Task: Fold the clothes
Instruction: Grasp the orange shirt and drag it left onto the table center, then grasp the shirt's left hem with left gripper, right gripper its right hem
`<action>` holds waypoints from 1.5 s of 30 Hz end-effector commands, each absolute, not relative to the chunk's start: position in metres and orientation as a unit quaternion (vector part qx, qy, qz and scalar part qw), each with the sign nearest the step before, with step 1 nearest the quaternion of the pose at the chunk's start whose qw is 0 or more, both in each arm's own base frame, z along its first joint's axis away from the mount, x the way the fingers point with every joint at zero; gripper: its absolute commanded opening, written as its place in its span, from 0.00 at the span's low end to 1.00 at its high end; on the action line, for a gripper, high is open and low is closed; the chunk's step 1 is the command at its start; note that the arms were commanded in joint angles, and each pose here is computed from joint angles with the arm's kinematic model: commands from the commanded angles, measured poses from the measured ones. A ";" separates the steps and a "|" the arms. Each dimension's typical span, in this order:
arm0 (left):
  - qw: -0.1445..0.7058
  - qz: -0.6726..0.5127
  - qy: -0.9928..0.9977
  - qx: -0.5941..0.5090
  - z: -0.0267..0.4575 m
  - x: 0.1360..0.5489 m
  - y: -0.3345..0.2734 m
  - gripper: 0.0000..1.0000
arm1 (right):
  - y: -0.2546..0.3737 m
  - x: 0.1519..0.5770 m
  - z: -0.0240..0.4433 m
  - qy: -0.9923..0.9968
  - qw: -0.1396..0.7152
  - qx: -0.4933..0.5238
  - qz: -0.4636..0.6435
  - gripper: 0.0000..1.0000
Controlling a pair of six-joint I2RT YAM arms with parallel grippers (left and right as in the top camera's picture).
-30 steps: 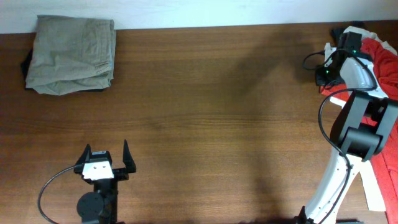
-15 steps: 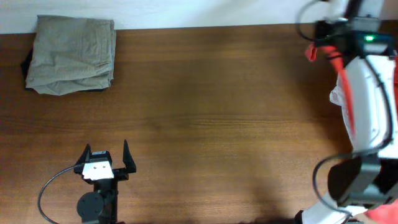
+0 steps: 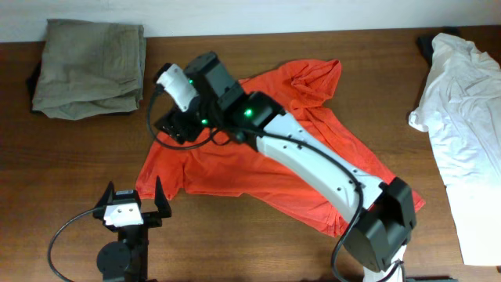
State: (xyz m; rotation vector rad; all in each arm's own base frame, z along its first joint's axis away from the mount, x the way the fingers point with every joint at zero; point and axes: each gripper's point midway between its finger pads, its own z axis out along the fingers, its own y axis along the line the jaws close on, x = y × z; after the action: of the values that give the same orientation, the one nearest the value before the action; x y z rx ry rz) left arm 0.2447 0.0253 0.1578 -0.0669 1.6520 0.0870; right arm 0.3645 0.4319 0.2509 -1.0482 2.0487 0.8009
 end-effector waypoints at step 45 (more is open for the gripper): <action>0.116 0.007 0.951 -0.287 0.026 0.305 0.046 0.99 | 0.175 0.409 0.130 0.978 0.114 -0.045 0.168 0.99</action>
State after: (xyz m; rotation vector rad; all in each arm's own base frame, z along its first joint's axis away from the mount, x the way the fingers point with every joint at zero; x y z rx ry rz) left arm 0.3116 0.0335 0.0563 -0.6456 2.7353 -0.0848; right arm 0.4106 0.1737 0.1251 -0.1438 2.8742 0.4820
